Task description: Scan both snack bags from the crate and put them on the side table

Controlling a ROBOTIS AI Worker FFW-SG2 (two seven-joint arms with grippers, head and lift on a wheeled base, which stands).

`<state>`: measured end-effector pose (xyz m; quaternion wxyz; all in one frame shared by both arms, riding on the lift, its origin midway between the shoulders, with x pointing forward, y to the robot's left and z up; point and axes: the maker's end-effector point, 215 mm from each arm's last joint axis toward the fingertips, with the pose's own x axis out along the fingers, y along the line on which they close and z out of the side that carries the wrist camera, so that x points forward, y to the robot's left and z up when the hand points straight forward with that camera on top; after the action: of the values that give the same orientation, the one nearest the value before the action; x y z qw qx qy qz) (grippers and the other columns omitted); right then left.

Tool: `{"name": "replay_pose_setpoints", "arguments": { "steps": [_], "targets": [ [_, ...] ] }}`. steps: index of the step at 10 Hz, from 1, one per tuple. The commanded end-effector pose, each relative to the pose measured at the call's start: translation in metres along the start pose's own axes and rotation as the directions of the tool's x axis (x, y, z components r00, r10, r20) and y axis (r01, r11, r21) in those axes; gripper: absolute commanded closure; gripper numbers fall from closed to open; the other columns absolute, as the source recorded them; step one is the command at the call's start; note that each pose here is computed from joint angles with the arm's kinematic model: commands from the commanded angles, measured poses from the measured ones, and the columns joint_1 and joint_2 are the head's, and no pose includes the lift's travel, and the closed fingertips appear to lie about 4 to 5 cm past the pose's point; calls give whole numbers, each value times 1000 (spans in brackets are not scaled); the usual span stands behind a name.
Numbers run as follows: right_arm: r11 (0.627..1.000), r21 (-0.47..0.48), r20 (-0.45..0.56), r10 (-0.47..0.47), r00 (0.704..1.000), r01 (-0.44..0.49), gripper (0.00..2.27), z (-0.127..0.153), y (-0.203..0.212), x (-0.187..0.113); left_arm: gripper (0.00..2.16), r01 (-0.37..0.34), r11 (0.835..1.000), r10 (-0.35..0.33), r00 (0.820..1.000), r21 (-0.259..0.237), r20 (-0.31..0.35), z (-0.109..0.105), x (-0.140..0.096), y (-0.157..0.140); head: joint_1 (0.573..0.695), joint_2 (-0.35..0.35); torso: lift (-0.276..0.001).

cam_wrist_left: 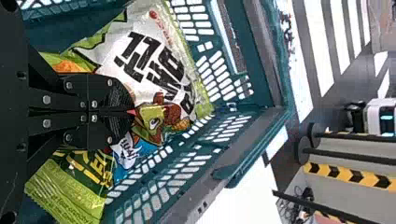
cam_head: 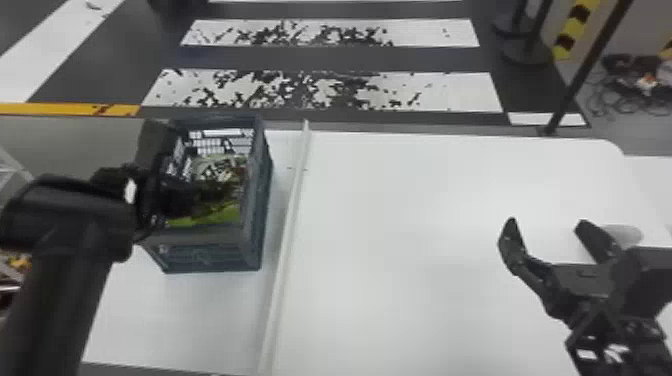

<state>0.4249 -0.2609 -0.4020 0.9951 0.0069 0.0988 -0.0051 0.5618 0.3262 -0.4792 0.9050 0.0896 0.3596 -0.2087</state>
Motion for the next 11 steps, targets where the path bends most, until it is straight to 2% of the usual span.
{"name": "replay_pose_setpoints", "arguments": {
  "steps": [1,3,5,8,9,10,11],
  "targets": [
    [1000,0,-1,0,1000,0,33,-1,0,0,2132,9,998,-6,999,-59,44,8,-9,9,695,73,-87],
    [1000,-3,-3,1,1000,-1,33,-1,1,1,2132,32,995,-24,996,-97,83,15,-17,15,695,83,-87],
    [1000,-4,-12,2,1000,-2,33,-4,2,0,2132,78,985,-53,986,-156,157,27,-26,16,695,88,-87],
    [1000,-10,-31,5,1000,-5,33,-9,5,2,2132,188,951,-116,952,-244,282,47,-43,16,695,87,-87],
    [1000,-8,-37,3,999,-3,33,-11,5,2,2132,226,936,-131,936,-271,326,52,-51,18,695,90,-87],
    [1000,-9,-43,3,999,-3,33,-12,5,2,2132,255,925,-148,924,-282,352,56,-54,17,695,92,-87],
    [1000,-9,-42,3,999,-3,33,-12,5,2,2132,263,921,-149,920,-287,362,57,-57,18,695,93,-87]
  ]
}}
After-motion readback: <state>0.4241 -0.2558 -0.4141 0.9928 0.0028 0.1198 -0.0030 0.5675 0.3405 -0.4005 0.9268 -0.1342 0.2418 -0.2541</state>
